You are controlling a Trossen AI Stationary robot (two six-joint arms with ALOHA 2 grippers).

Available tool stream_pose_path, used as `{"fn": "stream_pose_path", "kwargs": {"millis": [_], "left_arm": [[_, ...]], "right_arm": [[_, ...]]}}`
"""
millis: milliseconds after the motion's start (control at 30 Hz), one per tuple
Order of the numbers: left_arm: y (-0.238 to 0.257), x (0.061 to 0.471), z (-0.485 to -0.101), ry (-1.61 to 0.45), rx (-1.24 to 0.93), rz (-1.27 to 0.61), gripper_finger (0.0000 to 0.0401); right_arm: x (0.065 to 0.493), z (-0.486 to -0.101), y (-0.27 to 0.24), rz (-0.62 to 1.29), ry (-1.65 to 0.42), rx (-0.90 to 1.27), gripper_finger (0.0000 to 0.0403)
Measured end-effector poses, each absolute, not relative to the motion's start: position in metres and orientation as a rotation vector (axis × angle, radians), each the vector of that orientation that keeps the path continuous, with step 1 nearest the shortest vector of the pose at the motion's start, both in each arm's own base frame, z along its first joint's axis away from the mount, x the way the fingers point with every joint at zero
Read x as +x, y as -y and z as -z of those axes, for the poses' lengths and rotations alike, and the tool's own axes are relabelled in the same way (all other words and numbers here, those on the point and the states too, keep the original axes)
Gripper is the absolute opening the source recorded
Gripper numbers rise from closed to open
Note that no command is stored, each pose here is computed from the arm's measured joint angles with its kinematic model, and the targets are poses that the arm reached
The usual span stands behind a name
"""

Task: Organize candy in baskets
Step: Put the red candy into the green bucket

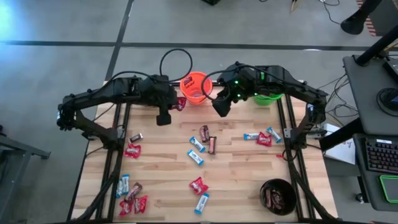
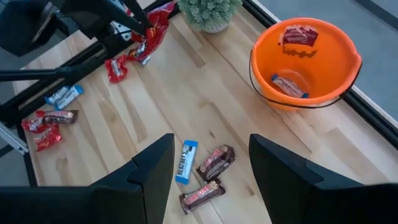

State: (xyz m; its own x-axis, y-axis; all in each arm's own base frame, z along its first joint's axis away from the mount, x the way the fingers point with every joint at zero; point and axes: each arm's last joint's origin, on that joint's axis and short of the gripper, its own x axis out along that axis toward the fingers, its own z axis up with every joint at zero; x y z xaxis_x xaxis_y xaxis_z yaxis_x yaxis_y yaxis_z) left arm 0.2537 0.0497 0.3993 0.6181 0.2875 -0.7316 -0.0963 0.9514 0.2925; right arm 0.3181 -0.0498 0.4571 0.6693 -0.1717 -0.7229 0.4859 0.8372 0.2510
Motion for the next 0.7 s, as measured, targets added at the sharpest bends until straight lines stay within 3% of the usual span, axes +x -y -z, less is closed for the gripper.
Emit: {"fn": "stream_pose_path", "kwargs": {"millis": [233, 700], "left_arm": [[-0.050, 0.255, -0.401, -0.854, 0.238, -0.226, 0.0000], [-0.052, 0.259, -0.408, -0.779, 0.270, -0.286, 0.0000]], "right_arm": [[0.331, -0.456, 0.050, 0.326, -0.710, 0.504, 0.0170], [0.348, -0.470, 0.052, 0.299, -0.475, 0.613, 0.0170]]}}
